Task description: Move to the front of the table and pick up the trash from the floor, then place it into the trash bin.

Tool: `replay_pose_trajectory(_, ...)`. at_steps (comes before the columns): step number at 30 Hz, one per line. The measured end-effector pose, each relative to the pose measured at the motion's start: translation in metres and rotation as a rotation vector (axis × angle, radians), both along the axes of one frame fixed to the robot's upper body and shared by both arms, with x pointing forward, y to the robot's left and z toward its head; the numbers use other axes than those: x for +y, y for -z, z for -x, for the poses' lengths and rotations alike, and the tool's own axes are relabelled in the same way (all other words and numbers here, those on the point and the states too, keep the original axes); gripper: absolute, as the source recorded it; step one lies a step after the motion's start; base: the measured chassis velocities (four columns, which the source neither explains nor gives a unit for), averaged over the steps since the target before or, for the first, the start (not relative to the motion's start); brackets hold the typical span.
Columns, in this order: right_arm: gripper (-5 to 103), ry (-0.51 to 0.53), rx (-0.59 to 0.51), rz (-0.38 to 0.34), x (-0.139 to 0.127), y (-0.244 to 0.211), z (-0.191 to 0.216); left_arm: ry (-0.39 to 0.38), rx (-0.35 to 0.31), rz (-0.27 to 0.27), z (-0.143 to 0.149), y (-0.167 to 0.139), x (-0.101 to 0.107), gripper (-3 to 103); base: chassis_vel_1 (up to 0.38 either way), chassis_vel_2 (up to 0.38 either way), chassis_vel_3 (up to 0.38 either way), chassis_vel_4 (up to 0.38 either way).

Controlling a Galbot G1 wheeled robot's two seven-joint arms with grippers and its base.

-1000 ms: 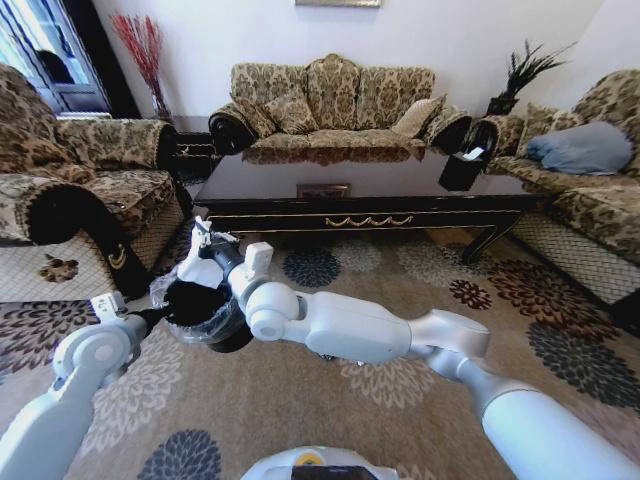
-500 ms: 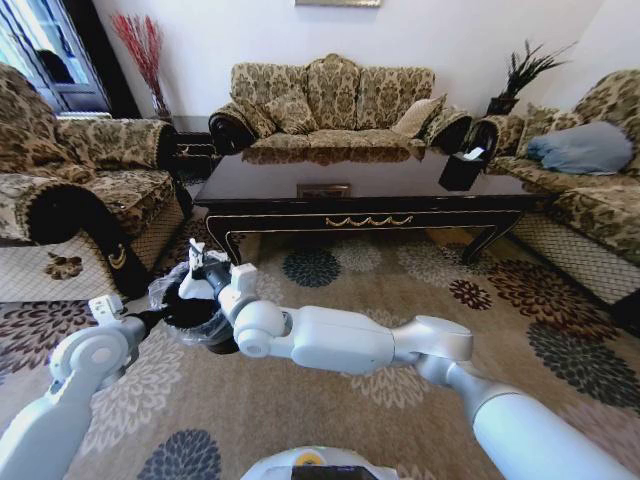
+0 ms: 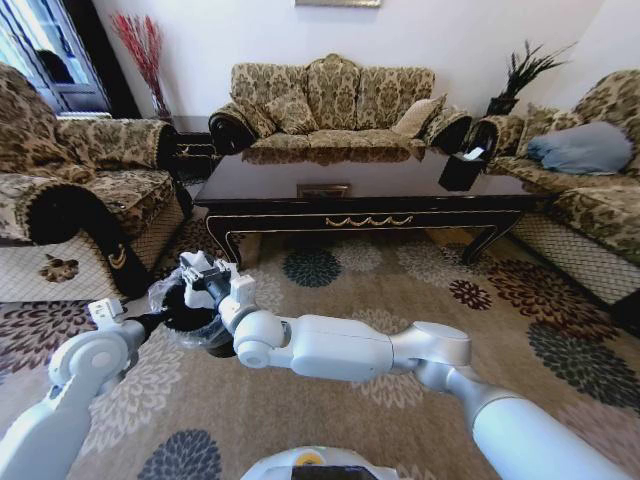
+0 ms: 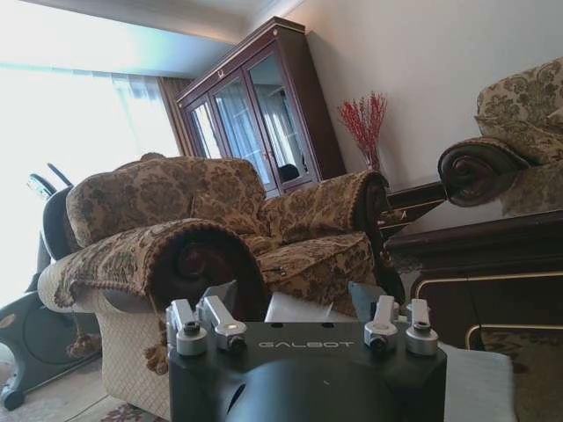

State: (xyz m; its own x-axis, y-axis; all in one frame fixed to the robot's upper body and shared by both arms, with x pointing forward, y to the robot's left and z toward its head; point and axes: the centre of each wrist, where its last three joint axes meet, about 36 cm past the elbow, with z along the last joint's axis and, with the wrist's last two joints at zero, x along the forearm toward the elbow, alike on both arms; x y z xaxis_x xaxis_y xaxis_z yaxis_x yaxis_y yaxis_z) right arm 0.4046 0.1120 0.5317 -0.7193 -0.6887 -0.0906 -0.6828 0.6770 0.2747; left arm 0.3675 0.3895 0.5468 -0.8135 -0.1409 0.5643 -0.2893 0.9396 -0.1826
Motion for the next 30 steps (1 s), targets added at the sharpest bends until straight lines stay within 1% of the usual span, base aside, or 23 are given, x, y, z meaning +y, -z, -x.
replay_pose_trajectory(2,79,-0.002,-0.002,-0.001,0.004,-0.002,0.001,-0.001,0.001,-0.001,0.001,0.000,0.000,2,0.000,0.000,0.000,0.000)
replay_pose_trajectory(3,79,-0.002,-0.002,-0.001,0.004,-0.002,0.001,-0.001,0.001,-0.001,0.001,0.000,0.000,2,0.000,0.000,0.000,0.000)
replay_pose_trajectory(5,90,0.001,-0.006,-0.002,0.008,-0.005,0.000,-0.002,0.000,-0.005,0.001,-0.001,0.001,2,0.000,0.000,0.000,0.000)
replay_pose_trajectory(6,90,0.001,-0.006,-0.002,0.008,-0.005,0.000,-0.002,0.000,-0.005,0.001,-0.001,0.001,2,0.000,0.000,0.000,0.000)
replay_pose_trajectory(8,99,0.009,-0.009,-0.006,0.008,-0.008,-0.002,-0.002,-0.001,-0.008,0.002,-0.002,0.002,2,0.000,0.000,0.000,0.000)
replay_pose_trajectory(12,100,0.057,0.002,-0.014,0.000,-0.016,-0.015,-0.001,-0.001,-0.011,0.004,-0.002,0.001,2,0.000,0.000,0.000,0.000)
replay_pose_trajectory(14,100,0.132,0.012,0.015,-0.015,-0.019,-0.029,0.000,-0.003,-0.013,0.006,-0.004,0.001,2,0.000,0.000,0.000,0.000)
replay_pose_trajectory(15,100,0.132,0.012,0.015,-0.015,-0.019,-0.029,0.000,-0.003,-0.013,0.006,-0.004,0.001,2,0.000,0.000,0.000,0.000)
replay_pose_trajectory(17,100,0.198,0.026,0.054,-0.026,-0.021,-0.038,0.001,-0.005,-0.016,0.007,-0.005,0.000,2,0.000,0.000,0.000,0.000)
replay_pose_trajectory(20,100,0.312,0.074,0.097,-0.055,-0.023,-0.058,-0.001,-0.013,-0.026,0.011,-0.010,0.001,2,0.000,0.000,0.000,0.000)
replay_pose_trajectory(21,100,0.312,0.074,0.097,-0.055,-0.023,-0.058,-0.001,-0.013,-0.026,0.011,-0.010,0.001,2,0.000,0.000,0.000,0.000)
replay_pose_trajectory(22,100,0.340,0.090,0.107,-0.062,-0.024,-0.063,-0.003,-0.014,-0.027,0.012,-0.011,0.002,2,0.000,0.000,0.000,0.000)
replay_pose_trajectory(26,100,0.480,0.216,0.178,-0.096,-0.023,-0.080,-0.021,-0.020,-0.041,0.015,-0.016,0.006,2,0.000,0.000,0.000,0.000)
replay_pose_trajectory(27,100,0.480,0.216,0.178,-0.096,-0.023,-0.080,-0.021,-0.020,-0.041,0.015,-0.016,0.006,2,0.000,0.000,0.000,0.000)
replay_pose_trajectory(28,100,0.507,0.253,0.189,-0.103,-0.022,-0.082,-0.023,-0.024,-0.042,0.016,-0.018,0.007,2,0.000,0.000,0.000,0.000)
replay_pose_trajectory(30,100,0.565,0.333,0.222,-0.126,-0.014,-0.087,-0.026,-0.037,-0.045,0.019,-0.026,0.008,2,0.000,0.000,0.000,0.000)
